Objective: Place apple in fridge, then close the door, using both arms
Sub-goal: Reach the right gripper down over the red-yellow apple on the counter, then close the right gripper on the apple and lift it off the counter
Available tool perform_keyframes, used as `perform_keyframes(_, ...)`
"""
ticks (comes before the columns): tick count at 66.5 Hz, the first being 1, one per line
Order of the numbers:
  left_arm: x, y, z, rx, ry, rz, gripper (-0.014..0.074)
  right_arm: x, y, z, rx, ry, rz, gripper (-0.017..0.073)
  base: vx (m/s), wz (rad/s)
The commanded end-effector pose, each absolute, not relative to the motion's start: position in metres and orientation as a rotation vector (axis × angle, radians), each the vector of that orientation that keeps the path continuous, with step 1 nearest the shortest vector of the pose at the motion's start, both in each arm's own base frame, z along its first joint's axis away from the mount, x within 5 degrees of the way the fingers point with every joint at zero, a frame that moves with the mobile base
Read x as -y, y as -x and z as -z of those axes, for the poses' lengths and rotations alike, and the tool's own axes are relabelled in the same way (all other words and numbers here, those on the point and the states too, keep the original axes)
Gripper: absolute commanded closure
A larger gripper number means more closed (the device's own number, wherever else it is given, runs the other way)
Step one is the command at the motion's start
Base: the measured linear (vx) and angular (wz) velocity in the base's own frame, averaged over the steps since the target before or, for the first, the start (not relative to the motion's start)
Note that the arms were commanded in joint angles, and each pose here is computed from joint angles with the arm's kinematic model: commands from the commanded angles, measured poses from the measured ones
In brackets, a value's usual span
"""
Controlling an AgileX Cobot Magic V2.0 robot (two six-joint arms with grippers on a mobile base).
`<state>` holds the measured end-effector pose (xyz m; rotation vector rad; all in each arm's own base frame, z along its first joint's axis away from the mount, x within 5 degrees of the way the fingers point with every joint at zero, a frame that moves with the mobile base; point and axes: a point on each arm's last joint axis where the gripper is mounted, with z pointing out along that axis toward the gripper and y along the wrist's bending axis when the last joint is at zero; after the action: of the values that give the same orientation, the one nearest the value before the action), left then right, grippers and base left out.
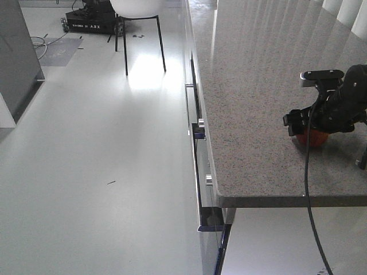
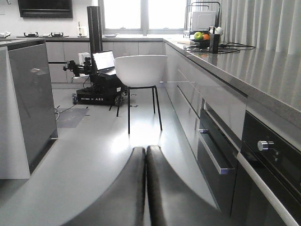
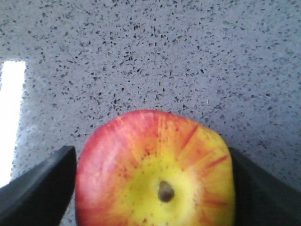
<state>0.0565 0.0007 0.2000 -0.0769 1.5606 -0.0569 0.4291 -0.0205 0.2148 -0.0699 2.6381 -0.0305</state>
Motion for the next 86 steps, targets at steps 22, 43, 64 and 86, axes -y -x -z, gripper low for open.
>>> perform_keyframes(22, 0.000, -0.056, -0.203, -1.479, 0.073, 0.067, 0.0600, 0.024, -0.425, -0.267, -2.479, 0.048, 0.047, 0.0299, 0.00, 0.00)
perform_keyframes(43, 0.000, -0.056, -0.203, -1.479, 0.073, 0.067, 0.0600, 0.002, -0.376, -0.317, -2.476, 0.126, -0.102, 0.0430, 0.00, 0.00)
perform_keyframes(64, 0.000, -0.056, -0.203, -1.479, 0.073, 0.067, 0.0600, -0.049, -0.292, -0.331, -2.358, 0.291, -0.246, 0.0431, 0.00, 0.00)
perform_keyframes(86, 0.000, -0.056, -0.203, -1.479, 0.073, 0.067, 0.0600, -0.097, -0.183, -0.333, -2.292, 0.547, -0.526, 0.0430, 0.00, 0.00)
